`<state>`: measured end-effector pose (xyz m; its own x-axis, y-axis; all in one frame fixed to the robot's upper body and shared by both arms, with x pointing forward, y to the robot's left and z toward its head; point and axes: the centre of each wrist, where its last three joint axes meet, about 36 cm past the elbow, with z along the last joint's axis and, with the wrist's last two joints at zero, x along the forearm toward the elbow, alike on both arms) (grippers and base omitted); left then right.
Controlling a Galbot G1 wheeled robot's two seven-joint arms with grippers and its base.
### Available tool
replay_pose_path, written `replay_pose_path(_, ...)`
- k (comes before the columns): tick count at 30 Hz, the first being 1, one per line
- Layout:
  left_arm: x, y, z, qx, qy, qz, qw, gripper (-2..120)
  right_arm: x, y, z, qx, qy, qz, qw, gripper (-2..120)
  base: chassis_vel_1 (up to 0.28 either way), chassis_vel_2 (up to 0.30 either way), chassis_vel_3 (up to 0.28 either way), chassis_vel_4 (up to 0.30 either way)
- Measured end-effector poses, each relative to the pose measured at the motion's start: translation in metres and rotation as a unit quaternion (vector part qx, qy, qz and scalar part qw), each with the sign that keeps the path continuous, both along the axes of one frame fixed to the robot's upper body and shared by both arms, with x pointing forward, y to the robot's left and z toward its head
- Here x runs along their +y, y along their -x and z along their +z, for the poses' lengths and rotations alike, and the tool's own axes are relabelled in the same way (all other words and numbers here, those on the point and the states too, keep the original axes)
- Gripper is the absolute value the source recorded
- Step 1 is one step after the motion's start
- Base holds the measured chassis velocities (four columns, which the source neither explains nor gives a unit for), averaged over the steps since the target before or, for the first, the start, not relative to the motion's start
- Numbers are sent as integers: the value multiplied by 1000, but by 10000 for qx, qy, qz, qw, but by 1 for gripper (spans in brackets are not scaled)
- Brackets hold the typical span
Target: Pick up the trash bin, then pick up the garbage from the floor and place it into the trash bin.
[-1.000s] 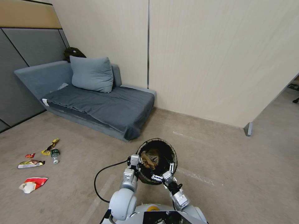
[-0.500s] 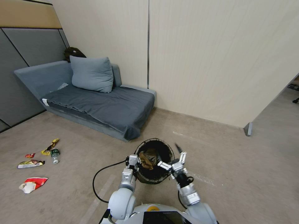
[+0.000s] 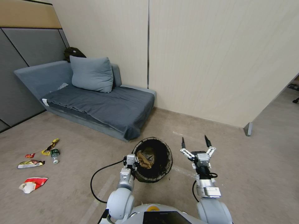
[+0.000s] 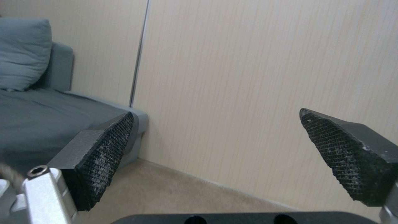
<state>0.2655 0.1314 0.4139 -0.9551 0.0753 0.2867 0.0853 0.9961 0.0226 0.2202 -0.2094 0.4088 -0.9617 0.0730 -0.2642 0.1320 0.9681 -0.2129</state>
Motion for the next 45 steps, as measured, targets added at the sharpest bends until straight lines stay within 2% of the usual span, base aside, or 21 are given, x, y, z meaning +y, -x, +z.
replay_pose_path(9,3,2,1,-79,126,28,9999,1,3,2,-15,145,-132,-52,9998,100,0,0,0,0)
replay_pose_path(45,-1,3,3,-72,261,-53,9996,1,-1,-7,-15,136,-294,-121,9994,100,38,40,45,42)
